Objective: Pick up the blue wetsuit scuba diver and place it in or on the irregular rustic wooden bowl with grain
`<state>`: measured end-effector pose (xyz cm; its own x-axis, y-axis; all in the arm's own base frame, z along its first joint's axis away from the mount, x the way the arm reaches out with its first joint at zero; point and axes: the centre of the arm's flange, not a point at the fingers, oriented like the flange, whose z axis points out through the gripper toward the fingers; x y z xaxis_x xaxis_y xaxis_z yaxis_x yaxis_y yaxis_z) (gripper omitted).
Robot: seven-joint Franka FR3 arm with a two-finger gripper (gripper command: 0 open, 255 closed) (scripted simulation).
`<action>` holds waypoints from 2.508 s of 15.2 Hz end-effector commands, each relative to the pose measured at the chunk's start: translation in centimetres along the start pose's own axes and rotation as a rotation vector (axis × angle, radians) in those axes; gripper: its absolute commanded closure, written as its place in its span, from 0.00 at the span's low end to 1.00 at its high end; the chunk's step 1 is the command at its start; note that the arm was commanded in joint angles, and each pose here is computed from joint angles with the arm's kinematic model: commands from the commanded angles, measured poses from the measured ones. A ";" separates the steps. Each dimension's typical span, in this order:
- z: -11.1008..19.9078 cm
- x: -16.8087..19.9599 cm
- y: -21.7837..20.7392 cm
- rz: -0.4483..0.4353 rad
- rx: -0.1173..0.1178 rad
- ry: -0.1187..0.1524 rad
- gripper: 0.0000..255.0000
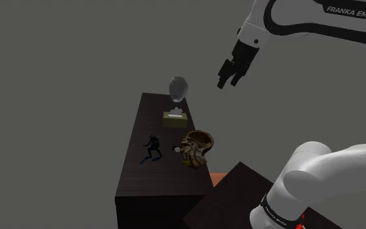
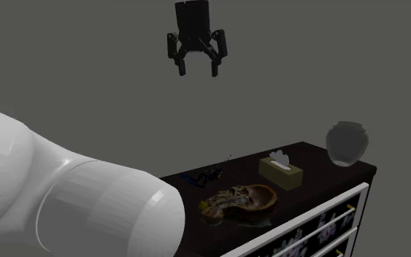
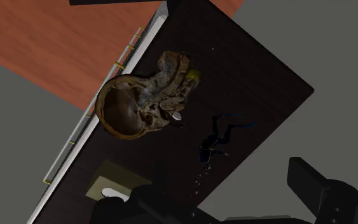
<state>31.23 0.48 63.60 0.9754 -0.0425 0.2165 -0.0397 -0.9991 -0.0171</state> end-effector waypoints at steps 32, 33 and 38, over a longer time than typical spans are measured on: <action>35.9 23.4 -3.5 0.045 0.060 -0.242 0.00; 37.2 24.0 -3.6 0.047 0.062 -0.250 0.00; 43.5 26.9 -4.3 0.054 0.071 -0.289 0.00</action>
<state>66.26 3.89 28.25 0.9946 -0.0803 -0.0650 -0.0860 -0.9922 -0.0902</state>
